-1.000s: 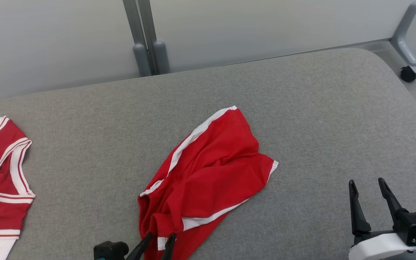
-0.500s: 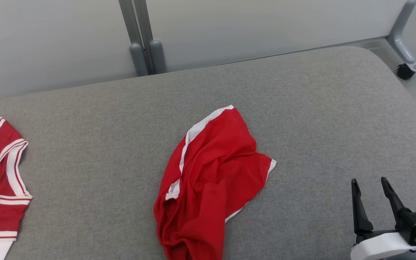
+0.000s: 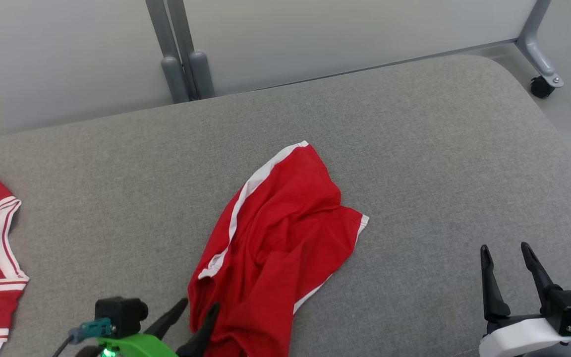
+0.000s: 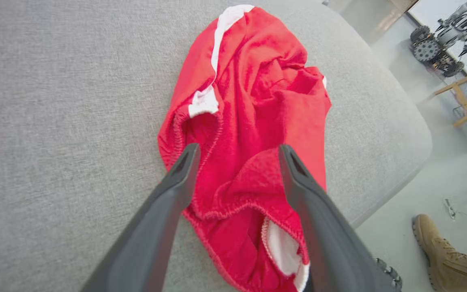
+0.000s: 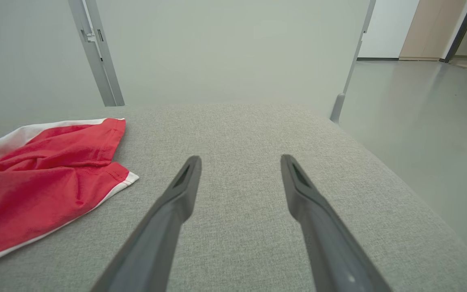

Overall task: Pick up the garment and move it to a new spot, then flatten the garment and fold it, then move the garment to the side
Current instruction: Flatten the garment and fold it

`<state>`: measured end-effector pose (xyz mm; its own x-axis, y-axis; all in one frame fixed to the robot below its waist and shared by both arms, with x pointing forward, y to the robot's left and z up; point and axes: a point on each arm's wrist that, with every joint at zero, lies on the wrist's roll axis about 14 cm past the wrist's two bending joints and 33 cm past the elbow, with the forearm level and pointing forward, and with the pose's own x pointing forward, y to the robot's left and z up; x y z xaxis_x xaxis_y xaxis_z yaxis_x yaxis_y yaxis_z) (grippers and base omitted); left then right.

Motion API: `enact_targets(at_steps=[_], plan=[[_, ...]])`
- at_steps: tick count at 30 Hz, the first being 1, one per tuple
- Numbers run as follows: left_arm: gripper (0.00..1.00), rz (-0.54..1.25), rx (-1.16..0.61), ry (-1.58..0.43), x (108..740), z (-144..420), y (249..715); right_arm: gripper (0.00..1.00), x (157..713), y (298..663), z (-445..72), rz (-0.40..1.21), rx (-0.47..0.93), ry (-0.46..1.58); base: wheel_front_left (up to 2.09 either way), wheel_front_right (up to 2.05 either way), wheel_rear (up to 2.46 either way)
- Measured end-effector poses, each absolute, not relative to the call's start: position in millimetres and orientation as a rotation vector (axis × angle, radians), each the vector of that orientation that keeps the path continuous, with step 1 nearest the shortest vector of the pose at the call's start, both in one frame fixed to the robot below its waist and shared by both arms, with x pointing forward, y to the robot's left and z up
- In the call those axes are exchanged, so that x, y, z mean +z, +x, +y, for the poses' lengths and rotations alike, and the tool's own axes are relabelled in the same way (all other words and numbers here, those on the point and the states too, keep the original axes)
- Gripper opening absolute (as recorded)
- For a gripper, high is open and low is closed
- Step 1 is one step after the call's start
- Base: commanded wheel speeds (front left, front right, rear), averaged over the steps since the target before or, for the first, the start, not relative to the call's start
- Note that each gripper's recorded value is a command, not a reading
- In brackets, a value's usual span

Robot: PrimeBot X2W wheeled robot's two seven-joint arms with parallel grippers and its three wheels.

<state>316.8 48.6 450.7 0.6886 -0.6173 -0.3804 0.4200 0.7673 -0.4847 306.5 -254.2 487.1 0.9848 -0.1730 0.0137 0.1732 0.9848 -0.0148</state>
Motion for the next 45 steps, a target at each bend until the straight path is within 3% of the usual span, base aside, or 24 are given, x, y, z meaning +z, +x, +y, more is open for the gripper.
enact_targets(at_steps=[9, 14, 15, 24, 31, 32, 33, 34, 41, 45], plan=[[1.0, 0.572, -0.555, -0.167, 422.1, 33.6, 368.2, 1.0, 486.6, 315.9, -255.0, -0.007, -0.176, -0.02, 0.0, 0.0, 0.0], [1.0, 0.742, -0.528, -0.066, 370.6, 41.2, 367.4, 1.0, 479.7, 315.3, -258.7, 0.019, -0.189, -0.023, 0.0, 0.0, 0.0], [0.0, 0.729, -0.506, -0.071, 370.3, 42.1, 374.9, 1.0, 480.6, 316.3, -259.4, 0.016, -0.191, -0.024, 0.0, 0.0, 0.0], [0.0, 0.399, -0.352, -0.068, 421.1, 58.1, 480.0, 1.0, 476.8, 322.0, -265.0, 0.031, -0.21, -0.018, 0.0, 0.0, 0.0], [0.0, 0.293, -0.204, -0.048, 435.4, 86.9, 539.3, 1.0, 476.1, 322.1, -272.9, 0.038, -0.237, -0.02, 0.0, 0.0, 0.0], [0.33, 0.308, -0.19, -0.036, 429.6, 90.3, 540.1, 1.0, 475.6, 320.4, -275.0, 0.041, -0.244, -0.021, 0.0, 0.0, 0.0], [0.83, 0.333, -0.174, -0.018, 420.7, 95.3, 539.1, 1.0, 475.2, 318.4, -277.7, 0.044, -0.254, -0.023, 0.0, 0.0, 0.0], [1.0, 0.356, -0.151, -0.003, 412.6, 101.6, 537.9, 1.0, 475.4, 316.3, -280.7, 0.044, -0.264, -0.025, 0.0, 0.0, 0.0], [1.0, 0.334, -0.021, -0.063, 412.7, 130.9, 529.5, 1.0, 475.8, 303.7, -287.9, 0.042, -0.295, -0.017, 0.0, 0.0, 0.0], [1.0, 0.267, -0.185, -0.068, 429.0, 85.2, 513.2, 1.0, 478.4, 303.7, -286.4, 0.029, -0.29, -0.007, 0.0, 0.0, 0.0]])
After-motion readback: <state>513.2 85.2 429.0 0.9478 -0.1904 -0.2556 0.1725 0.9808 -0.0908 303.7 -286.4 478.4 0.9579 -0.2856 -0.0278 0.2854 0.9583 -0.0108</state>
